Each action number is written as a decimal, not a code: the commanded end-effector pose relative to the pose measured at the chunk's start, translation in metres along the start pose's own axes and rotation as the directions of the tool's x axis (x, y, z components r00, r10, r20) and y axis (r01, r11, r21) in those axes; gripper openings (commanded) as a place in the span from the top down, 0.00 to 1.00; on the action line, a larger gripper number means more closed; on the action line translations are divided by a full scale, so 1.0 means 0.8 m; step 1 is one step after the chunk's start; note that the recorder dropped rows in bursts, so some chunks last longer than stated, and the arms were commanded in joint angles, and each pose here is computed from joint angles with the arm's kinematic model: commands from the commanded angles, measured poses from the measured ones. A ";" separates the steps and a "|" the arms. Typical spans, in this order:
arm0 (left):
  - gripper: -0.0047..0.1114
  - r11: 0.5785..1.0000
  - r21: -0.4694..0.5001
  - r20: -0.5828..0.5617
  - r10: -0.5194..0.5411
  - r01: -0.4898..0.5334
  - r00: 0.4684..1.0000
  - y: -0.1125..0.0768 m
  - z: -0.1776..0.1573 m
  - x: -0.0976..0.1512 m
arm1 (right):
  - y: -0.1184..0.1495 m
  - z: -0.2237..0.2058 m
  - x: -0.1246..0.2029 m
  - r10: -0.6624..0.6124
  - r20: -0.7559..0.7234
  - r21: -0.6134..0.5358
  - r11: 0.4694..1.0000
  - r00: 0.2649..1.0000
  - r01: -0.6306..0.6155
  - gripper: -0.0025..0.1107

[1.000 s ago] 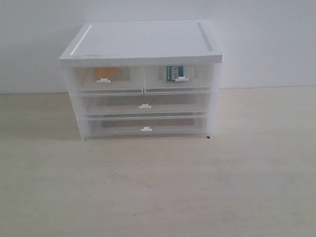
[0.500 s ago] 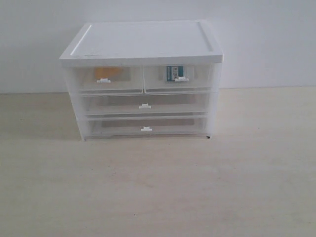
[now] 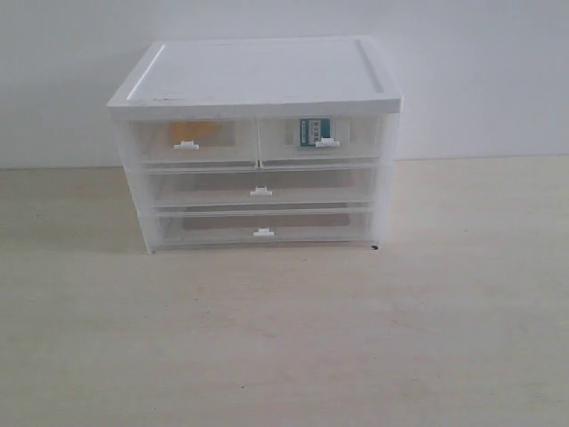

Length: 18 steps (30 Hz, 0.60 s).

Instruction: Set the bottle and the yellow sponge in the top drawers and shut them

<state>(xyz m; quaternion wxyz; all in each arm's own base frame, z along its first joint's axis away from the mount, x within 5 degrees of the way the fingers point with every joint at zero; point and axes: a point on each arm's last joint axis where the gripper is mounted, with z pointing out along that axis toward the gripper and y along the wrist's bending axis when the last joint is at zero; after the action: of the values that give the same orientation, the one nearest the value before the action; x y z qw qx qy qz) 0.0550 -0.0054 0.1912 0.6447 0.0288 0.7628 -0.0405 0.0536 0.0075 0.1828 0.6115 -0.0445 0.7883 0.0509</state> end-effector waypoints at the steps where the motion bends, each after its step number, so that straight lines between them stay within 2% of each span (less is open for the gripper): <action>1: 0.92 1.000 -0.007 -0.001 0.007 -0.007 1.000 0.001 0.000 0.001 | 0.000 -0.001 -0.002 -0.011 0.015 0.003 1.000 1.000 0.011 0.98; 11: 0.92 1.000 -0.004 -0.001 -0.004 0.004 1.000 0.000 0.000 0.001 | 0.000 -0.001 -0.002 -0.011 0.015 0.003 1.000 1.000 0.011 0.98; 14: 0.92 0.999 -0.004 -0.001 0.051 -0.051 0.999 0.000 0.000 0.001 | 0.000 -0.001 -0.002 -0.011 0.015 0.003 1.000 1.000 0.011 0.98; 18: 0.92 0.999 -0.001 -0.037 0.050 -0.050 0.998 0.000 0.000 0.005 | 0.000 -0.001 -0.002 -0.011 0.015 0.003 1.000 1.000 0.011 0.98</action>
<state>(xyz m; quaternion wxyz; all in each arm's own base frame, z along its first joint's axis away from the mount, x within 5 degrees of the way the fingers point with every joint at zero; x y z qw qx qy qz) 0.0549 -0.0052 0.1903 0.6418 0.0486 0.7650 -0.0224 0.0536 0.0075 0.1828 0.6115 -0.0445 0.7883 0.0509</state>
